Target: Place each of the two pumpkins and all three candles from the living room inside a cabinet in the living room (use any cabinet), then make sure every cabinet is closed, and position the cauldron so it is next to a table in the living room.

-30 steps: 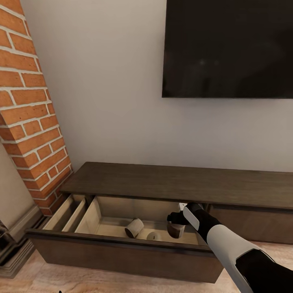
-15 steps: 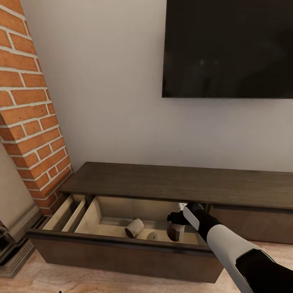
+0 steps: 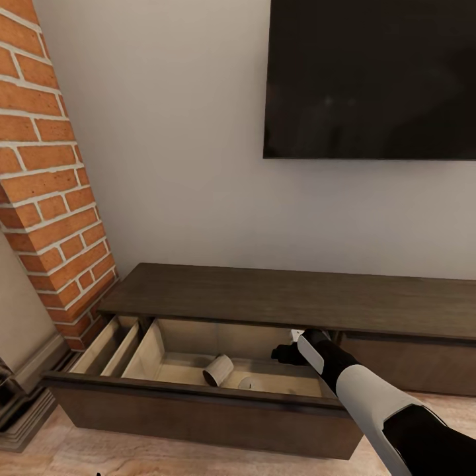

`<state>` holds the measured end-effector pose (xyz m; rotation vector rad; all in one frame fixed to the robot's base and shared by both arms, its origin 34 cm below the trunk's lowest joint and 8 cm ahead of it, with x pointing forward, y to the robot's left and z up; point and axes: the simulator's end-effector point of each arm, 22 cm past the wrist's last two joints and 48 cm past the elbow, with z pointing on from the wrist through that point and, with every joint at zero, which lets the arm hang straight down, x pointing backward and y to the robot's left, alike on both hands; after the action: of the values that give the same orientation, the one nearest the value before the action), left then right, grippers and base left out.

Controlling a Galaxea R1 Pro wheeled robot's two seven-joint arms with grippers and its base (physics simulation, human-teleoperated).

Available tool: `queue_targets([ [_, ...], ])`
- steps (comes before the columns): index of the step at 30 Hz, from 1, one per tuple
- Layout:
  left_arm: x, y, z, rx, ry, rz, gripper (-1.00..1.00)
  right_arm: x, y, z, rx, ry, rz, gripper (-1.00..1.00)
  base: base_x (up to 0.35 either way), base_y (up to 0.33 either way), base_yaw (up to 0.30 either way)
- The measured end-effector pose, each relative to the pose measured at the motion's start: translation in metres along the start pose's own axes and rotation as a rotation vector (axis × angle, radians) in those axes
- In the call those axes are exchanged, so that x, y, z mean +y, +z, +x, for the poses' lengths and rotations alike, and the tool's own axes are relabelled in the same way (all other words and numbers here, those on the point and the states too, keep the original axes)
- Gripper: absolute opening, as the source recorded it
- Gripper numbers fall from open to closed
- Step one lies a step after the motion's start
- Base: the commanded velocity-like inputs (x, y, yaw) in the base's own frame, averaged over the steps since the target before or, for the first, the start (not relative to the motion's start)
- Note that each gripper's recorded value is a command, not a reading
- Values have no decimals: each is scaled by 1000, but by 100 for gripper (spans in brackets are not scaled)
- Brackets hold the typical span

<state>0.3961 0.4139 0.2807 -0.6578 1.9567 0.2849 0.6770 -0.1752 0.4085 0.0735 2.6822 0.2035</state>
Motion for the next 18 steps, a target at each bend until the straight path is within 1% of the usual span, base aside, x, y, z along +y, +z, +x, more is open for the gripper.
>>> queue_targets([
  [2, 0, 0, 0, 0, 0, 0, 100, 0, 0, 0, 0, 0, 0, 100, 0, 0, 0],
  [18, -9, -10, -33, 8, 1, 1, 100, 5, -28, -24, 0, 0, 1, 100, -4, 0, 0],
])
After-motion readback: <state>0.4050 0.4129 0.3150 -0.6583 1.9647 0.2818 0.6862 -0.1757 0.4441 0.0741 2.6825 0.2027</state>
